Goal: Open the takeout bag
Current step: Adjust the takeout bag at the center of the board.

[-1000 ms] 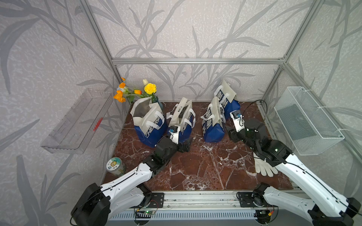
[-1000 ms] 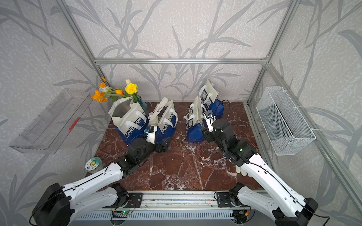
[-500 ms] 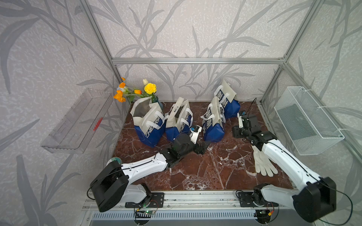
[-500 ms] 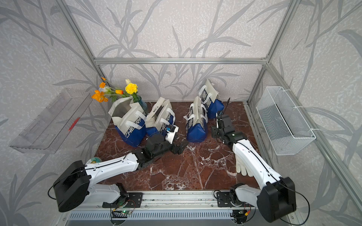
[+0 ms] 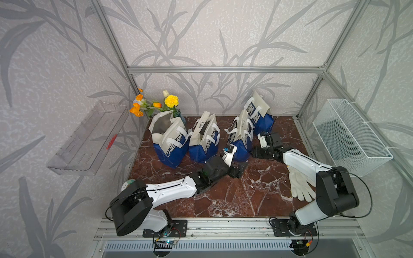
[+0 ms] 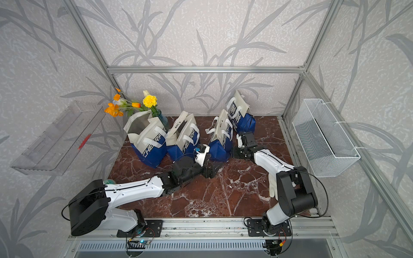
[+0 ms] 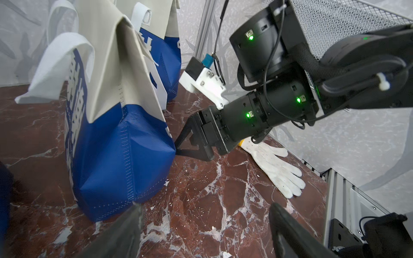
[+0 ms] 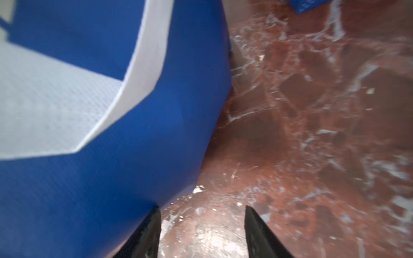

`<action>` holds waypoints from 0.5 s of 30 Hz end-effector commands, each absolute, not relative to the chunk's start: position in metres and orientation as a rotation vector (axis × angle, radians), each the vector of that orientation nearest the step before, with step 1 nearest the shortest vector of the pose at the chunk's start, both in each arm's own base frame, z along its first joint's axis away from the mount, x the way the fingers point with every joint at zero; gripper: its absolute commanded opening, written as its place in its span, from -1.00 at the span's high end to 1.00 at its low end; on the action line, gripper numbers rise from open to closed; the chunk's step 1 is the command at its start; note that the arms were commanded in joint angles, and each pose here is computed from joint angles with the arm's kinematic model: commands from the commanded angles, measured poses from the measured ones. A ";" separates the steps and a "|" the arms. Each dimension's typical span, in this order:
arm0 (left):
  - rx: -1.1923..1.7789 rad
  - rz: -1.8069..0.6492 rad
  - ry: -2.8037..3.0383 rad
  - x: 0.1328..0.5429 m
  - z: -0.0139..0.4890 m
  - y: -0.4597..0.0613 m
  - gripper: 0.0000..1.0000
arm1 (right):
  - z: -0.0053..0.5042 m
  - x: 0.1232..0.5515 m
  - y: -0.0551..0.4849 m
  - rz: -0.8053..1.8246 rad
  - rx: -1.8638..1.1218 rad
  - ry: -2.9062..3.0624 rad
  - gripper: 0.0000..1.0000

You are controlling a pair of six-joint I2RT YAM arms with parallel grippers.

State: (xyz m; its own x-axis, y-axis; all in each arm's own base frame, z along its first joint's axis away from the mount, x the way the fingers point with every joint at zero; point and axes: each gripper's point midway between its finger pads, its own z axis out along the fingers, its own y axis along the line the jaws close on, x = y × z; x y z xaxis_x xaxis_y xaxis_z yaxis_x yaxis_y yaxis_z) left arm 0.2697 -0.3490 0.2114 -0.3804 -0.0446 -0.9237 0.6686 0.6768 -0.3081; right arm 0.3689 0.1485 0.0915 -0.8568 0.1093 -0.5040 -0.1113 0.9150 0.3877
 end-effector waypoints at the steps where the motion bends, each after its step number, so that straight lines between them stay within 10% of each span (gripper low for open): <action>1: 0.390 -0.774 1.766 0.287 0.226 -0.342 -0.74 | 0.102 0.370 0.167 0.689 0.016 2.484 -0.17; 15: 0.187 -0.727 1.668 0.328 0.241 -0.322 -0.80 | 0.191 0.337 0.120 0.367 -0.113 2.301 -0.20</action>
State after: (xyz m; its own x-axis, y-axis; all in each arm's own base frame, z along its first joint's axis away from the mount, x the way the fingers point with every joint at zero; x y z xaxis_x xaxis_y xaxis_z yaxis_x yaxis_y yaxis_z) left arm 0.3198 -0.3175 0.2305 -0.2779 -0.2393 -0.9303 0.4938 0.7951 -0.3520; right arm 0.3406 0.1324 0.1687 -0.7398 0.0901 -0.6667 -0.1715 0.9330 0.3164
